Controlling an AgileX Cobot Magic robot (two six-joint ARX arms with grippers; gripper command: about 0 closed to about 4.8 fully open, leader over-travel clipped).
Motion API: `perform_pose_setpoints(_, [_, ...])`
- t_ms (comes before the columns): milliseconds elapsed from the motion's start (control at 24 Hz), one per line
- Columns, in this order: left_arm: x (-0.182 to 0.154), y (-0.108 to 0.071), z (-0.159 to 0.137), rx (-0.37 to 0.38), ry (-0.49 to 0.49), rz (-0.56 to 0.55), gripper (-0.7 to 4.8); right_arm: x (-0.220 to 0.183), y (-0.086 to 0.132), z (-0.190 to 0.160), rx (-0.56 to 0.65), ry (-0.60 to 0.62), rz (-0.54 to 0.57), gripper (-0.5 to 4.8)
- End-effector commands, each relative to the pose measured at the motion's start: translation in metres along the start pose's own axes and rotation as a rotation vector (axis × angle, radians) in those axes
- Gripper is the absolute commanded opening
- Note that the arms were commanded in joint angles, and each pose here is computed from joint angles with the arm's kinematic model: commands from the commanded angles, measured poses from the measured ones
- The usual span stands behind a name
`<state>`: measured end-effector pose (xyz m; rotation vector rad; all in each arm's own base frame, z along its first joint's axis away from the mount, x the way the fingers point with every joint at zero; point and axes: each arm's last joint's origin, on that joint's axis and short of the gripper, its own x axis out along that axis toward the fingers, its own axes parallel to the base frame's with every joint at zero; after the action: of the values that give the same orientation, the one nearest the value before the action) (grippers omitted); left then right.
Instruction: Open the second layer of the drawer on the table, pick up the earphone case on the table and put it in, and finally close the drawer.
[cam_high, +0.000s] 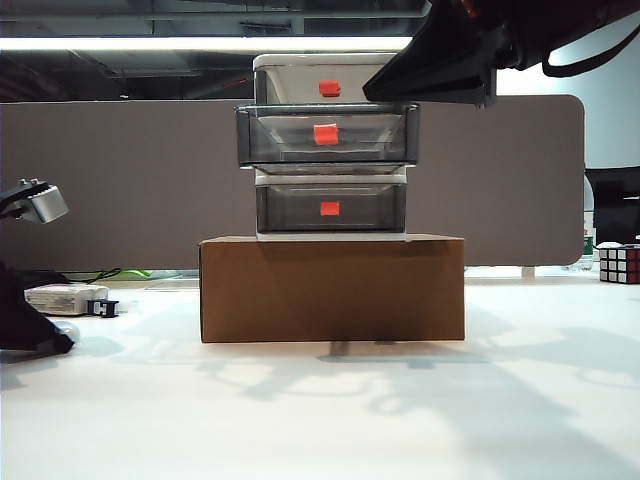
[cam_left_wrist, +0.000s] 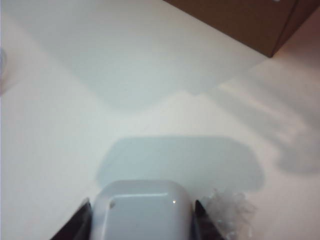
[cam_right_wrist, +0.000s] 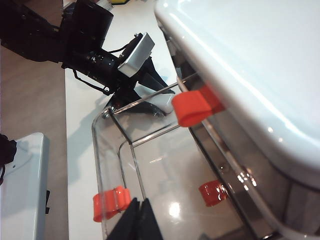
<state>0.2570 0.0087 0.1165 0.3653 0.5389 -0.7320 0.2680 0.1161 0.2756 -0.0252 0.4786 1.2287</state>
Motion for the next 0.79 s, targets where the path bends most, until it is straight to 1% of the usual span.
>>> perform_pose_setpoints(42, [0.001,-0.004,-0.008,-0.013,0.068,-0.017,1.63,-0.001,0.001,0.002,-0.011,-0.006,0.009,-0.05])
perform_pose_setpoints(83, [0.001,-0.004,-0.009,-0.016,0.069,-0.022,1.07,-0.001,0.001,0.001,-0.011,-0.006,0.008,-0.05])
perform_pose_setpoints(125, [0.001,-0.004,-0.008,-0.013,0.062,-0.023,0.81,-0.001,0.001,0.002,-0.011,-0.007,0.008,-0.05])
perform_pose_setpoints(208, [-0.001,-0.001,-0.001,-0.024,0.033,0.0,0.75,-0.001,0.001,0.001,-0.009,-0.005,0.009,-0.05])
perform_pose_setpoints(291, [-0.006,0.001,0.007,-0.032,-0.002,-0.002,0.75,-0.001,0.001,0.001,-0.008,-0.004,0.009,-0.05])
perform_pose_setpoints(333, [-0.013,0.002,0.017,-0.025,-0.046,-0.005,0.75,-0.001,0.001,0.001,-0.009,-0.004,0.01,-0.05])
perform_pose_setpoints(375, [-0.016,0.002,0.022,-0.023,-0.066,-0.006,0.75,-0.001,0.001,0.001,-0.008,-0.005,0.011,-0.05])
perform_pose_setpoints(416, [-0.026,0.001,0.033,-0.015,-0.121,-0.004,0.75,-0.001,0.001,0.002,-0.009,-0.006,0.013,-0.05])
perform_pose_setpoints(458, [-0.037,-0.002,0.043,0.011,-0.176,-0.019,0.75,-0.001,0.001,0.002,-0.01,-0.006,0.012,-0.05])
perform_pose_setpoints(500, [-0.044,-0.006,0.05,0.031,-0.207,-0.029,0.75,-0.001,0.001,0.002,-0.01,-0.007,0.012,-0.05])
perform_pose_setpoints(541, [-0.055,-0.013,0.061,0.06,-0.252,-0.042,0.75,-0.001,0.001,0.002,-0.01,-0.007,0.012,-0.05])
perform_pose_setpoints(624, [-0.067,-0.024,0.076,0.084,-0.299,-0.051,0.76,-0.001,0.001,0.002,-0.01,-0.007,0.013,-0.05])
perform_pose_setpoints(666, [-0.079,-0.04,0.092,0.145,-0.368,-0.089,0.75,-0.001,0.001,0.002,-0.01,-0.007,0.013,-0.05])
perform_pose_setpoints(708, [-0.084,-0.05,0.101,0.197,-0.412,-0.109,0.75,-0.001,0.001,0.002,-0.011,-0.008,0.013,-0.05])
perform_pose_setpoints(749, [-0.092,-0.067,0.115,0.288,-0.481,-0.126,0.75,-0.001,0.002,0.002,-0.012,-0.008,0.012,-0.05])
perform_pose_setpoints(791, [-0.097,-0.078,0.126,0.347,-0.532,-0.127,0.76,-0.001,0.002,0.002,-0.012,-0.008,0.012,-0.05])
